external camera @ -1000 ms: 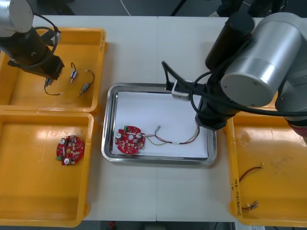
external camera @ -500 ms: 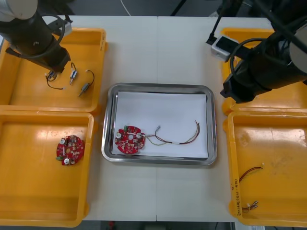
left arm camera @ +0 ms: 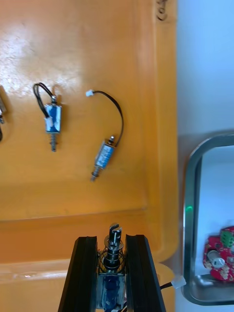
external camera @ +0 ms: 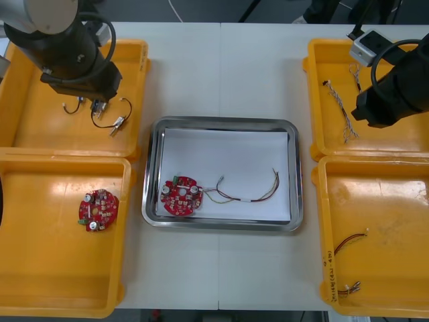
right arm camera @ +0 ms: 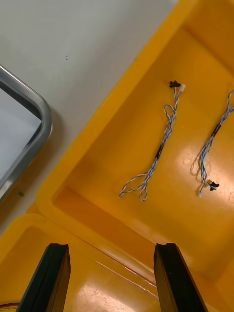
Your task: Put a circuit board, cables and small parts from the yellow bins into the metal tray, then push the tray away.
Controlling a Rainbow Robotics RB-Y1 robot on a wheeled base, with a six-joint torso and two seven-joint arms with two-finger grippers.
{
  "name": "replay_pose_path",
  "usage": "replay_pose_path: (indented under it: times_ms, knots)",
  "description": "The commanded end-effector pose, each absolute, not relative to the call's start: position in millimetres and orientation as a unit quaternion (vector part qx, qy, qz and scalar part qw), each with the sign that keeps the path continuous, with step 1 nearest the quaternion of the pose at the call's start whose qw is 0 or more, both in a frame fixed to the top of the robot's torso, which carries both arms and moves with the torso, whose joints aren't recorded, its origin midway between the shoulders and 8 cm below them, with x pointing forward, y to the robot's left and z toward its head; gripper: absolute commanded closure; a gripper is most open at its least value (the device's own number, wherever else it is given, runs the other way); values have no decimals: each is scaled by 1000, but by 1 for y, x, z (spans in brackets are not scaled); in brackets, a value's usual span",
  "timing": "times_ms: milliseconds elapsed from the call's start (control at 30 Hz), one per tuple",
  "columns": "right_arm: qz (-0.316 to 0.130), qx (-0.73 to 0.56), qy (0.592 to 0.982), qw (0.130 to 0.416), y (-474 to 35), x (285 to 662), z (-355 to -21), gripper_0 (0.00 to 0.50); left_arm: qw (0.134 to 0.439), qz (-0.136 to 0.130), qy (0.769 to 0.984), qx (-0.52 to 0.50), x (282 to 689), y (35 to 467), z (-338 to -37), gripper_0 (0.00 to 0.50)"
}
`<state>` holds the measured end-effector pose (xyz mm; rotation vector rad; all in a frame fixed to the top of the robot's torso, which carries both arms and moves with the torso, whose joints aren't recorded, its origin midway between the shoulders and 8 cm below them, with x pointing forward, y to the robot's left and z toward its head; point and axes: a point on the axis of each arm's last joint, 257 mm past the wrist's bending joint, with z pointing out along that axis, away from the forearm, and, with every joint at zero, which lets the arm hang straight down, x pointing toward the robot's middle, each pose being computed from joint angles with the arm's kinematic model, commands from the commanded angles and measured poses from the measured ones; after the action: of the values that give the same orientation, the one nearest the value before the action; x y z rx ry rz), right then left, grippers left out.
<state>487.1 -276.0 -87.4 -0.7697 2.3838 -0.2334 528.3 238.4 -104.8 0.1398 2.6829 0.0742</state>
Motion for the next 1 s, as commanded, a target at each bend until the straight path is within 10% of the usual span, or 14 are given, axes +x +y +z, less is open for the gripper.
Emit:
replay_pose_path:
  times_ms: [33, 567, 1000]
  knots:
    - [-93, -235, 916, 313, -312, 494, -74, 0, 231, 19, 970, 67, 517, 198, -107, 500]
    - [-67, -153, 947, 273, -350, 528, -72, 0, 235, -9, 972, 22, 498, 113, -141, 498]
    - [-27, -122, 945, 303, -345, 581, -39, 0, 239, -13, 971, 13, 514, 95, -193, 497]
